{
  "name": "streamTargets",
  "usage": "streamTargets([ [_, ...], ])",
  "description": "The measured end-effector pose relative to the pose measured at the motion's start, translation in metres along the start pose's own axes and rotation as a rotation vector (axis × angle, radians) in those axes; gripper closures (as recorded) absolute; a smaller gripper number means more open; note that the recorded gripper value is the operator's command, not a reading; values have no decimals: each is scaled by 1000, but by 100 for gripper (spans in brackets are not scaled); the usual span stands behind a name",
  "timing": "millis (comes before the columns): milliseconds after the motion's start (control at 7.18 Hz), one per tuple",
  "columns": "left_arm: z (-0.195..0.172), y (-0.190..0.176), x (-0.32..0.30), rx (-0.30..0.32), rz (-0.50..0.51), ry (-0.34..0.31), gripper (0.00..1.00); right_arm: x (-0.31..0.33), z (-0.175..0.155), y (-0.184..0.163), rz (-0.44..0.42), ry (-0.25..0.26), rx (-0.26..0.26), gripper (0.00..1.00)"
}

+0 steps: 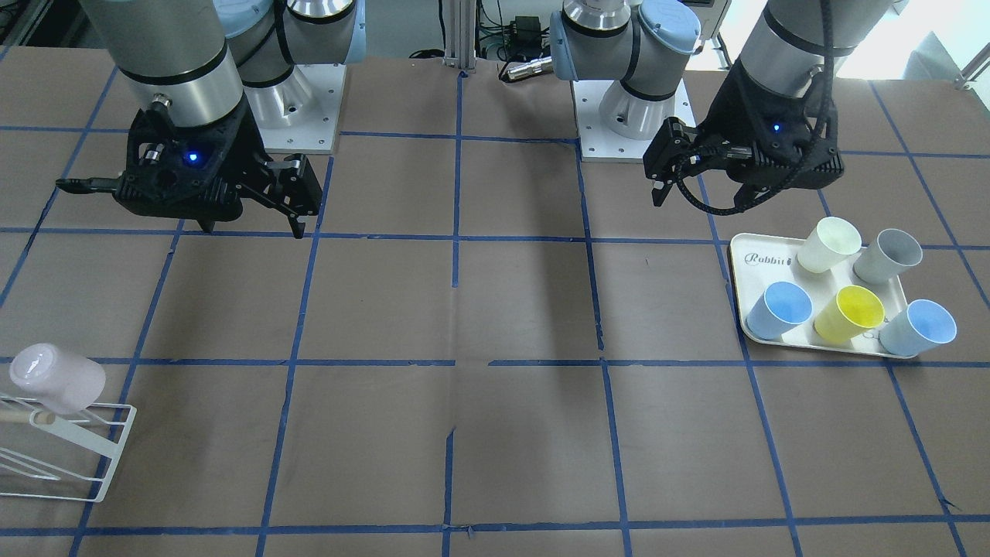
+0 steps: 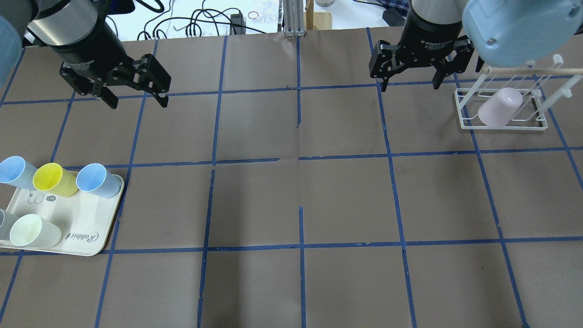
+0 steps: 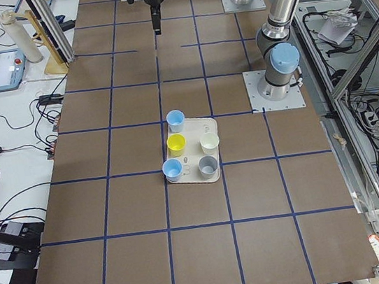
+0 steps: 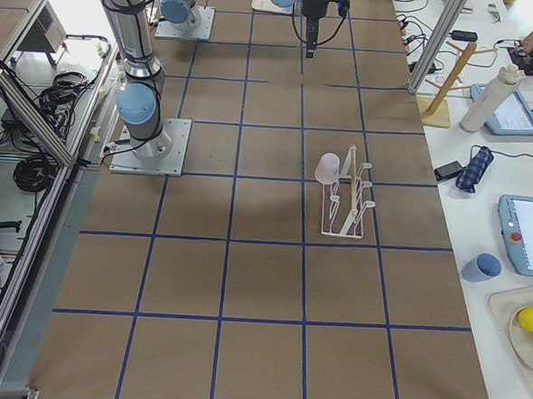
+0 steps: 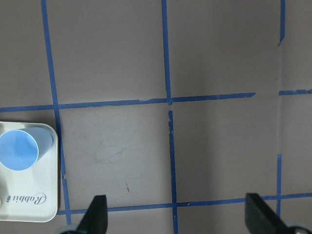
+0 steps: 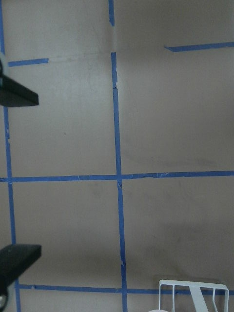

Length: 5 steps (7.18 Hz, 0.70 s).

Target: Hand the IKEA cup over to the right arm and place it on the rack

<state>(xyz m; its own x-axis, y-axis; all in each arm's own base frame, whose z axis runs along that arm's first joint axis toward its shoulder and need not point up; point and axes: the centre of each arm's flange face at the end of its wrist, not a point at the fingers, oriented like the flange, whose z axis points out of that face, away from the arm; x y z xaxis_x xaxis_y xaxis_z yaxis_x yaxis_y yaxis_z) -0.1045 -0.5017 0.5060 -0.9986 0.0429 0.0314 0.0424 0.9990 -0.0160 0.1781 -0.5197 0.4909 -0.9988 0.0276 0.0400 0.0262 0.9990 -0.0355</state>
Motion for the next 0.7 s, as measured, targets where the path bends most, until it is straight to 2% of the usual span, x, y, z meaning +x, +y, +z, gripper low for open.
streamTargets([
  [418, 0, 1, 0, 2, 0, -1, 0, 1, -33, 17, -3, -7, -11, 0],
  [696, 0, 0, 0, 2, 0, -1, 0, 0, -32, 19, -18, -6, -23, 0],
])
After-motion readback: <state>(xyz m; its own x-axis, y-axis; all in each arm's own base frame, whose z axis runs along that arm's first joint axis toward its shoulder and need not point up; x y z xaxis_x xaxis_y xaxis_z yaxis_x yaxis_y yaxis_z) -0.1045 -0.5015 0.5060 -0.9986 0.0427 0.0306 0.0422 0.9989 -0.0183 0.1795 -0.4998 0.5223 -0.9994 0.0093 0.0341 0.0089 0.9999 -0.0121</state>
